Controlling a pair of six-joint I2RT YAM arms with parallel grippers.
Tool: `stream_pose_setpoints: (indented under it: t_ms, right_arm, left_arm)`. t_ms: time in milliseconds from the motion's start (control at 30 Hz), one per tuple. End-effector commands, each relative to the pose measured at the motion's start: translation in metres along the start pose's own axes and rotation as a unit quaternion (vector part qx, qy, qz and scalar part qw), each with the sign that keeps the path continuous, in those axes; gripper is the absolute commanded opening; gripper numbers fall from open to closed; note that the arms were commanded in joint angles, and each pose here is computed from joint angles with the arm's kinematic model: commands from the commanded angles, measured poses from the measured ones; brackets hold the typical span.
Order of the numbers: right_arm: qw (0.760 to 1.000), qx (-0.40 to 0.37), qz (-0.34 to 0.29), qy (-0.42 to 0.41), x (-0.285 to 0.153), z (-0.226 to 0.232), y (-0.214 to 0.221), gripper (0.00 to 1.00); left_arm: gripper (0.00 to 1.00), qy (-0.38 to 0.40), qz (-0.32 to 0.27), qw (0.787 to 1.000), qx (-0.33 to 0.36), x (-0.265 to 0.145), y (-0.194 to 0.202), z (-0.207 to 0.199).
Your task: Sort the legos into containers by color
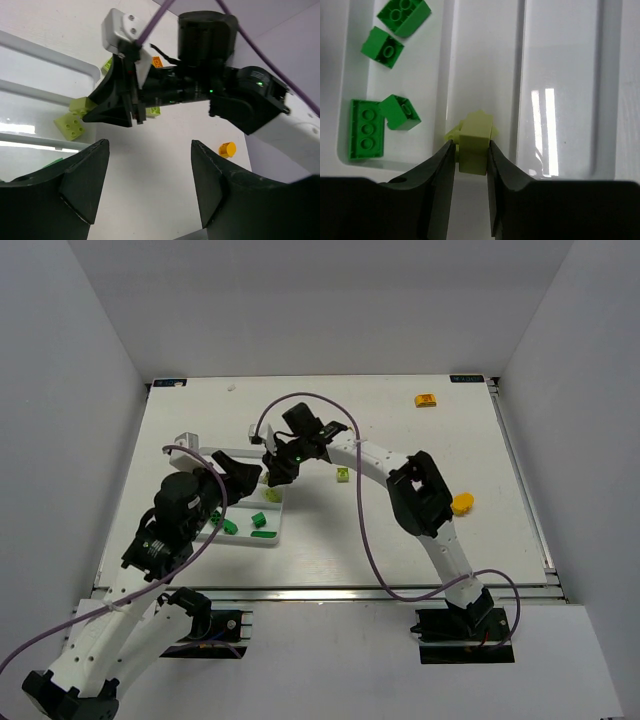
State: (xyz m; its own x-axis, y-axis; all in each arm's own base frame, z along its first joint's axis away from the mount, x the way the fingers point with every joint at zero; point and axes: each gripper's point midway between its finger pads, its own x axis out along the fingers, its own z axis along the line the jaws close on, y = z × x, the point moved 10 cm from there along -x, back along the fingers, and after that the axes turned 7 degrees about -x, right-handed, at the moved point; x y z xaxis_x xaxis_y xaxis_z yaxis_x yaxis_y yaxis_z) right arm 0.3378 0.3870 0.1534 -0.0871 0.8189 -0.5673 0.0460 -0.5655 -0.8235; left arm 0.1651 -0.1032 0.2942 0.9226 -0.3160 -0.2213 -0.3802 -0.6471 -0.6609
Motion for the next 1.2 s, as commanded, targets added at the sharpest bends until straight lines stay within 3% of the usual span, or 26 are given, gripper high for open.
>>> stream_pose_setpoints:
  t_ms: [0,67,100,200,300,433,500,533,567,633,667,733,833,867,933,967,1033,1133,1167]
  right_arm:
    - [0.998,-0.013,-0.023,0.051,0.001,-0.013,-0.029,0.28]
    - [0.998,-0.012,-0.018,0.053,0.009,-0.012,-0.027,0.37]
    - [0.998,-0.012,-0.015,0.055,0.011,-0.011,-0.027,0.48]
    - [0.999,-0.014,-0.013,0.051,0.015,-0.007,-0.028,0.63]
    - [0.998,-0.014,-0.022,0.052,0.008,-0.005,-0.037,0.69]
    - [0.996,-0.003,-0.039,0.078,-0.020,-0.005,-0.058,0.68]
    - [0.991,0.047,-0.038,0.117,-0.040,-0.013,-0.053,0.59]
    - [0.988,0.061,-0.047,0.136,-0.054,-0.012,-0.060,0.53]
    - [0.981,0.094,-0.043,0.167,-0.072,-0.025,-0.044,0.33]
    - [0.966,0.141,-0.051,0.208,-0.099,-0.026,-0.043,0.10]
    - [0.956,0.173,-0.043,0.234,-0.119,-0.038,-0.022,0.02]
    - [0.947,0.197,-0.046,0.249,-0.144,-0.036,-0.018,0.00]
    - [0.934,0.235,-0.049,0.266,-0.195,-0.043,0.013,0.22]
    - [0.939,0.236,-0.055,0.246,-0.199,-0.039,0.016,0.41]
    - [0.940,0.241,-0.052,0.236,-0.219,-0.033,0.033,0.65]
    - [0.943,0.241,-0.055,0.222,-0.223,-0.029,0.036,0.77]
    - [0.946,0.250,-0.049,0.202,-0.234,-0.020,0.046,0.80]
    - [0.951,0.249,-0.056,0.173,-0.250,-0.011,0.058,0.83]
    - [0.954,0.244,-0.063,0.161,-0.253,-0.009,0.059,0.83]
  left_arm:
    - [0.76,-0.013,-0.002,1.000,-0.004,-0.008,0.002,0.006]
    - [0.76,-0.014,-0.004,1.000,-0.005,-0.010,0.003,0.008]
    - [0.76,-0.012,-0.005,1.000,-0.005,-0.011,0.002,0.008]
    - [0.76,-0.010,-0.004,1.000,-0.005,-0.010,0.003,0.008]
    - [0.76,-0.006,0.000,1.000,-0.002,-0.006,0.004,0.007]
    - [0.74,0.003,0.008,1.000,0.002,0.003,0.007,0.006]
    - [0.70,0.004,0.015,1.000,0.005,0.012,0.009,0.006]
    - [0.58,0.002,0.019,1.000,0.008,0.016,0.011,0.006]
    - [0.50,0.004,0.019,1.000,0.009,0.021,0.011,0.005]
    - [0.34,-0.012,0.037,0.999,0.024,0.039,0.016,0.008]
    - [0.24,-0.010,0.039,0.999,0.030,0.047,0.016,0.007]
    - [0.23,-0.015,0.064,0.996,0.052,0.070,0.020,0.005]
    - [0.36,-0.009,0.097,0.991,0.091,0.110,0.023,-0.002]
    - [0.47,-0.008,0.105,0.988,0.113,0.122,0.023,-0.003]
    - [0.58,-0.021,0.153,0.978,0.139,0.154,0.037,0.005]
    - [0.64,-0.010,0.148,0.976,0.161,0.168,0.028,-0.006]
    - [0.67,-0.036,0.188,0.964,0.185,0.199,0.043,0.008]
    - [0.69,-0.039,0.198,0.952,0.229,0.231,0.038,0.002]
    - [0.70,-0.055,0.220,0.939,0.258,0.247,0.053,0.013]
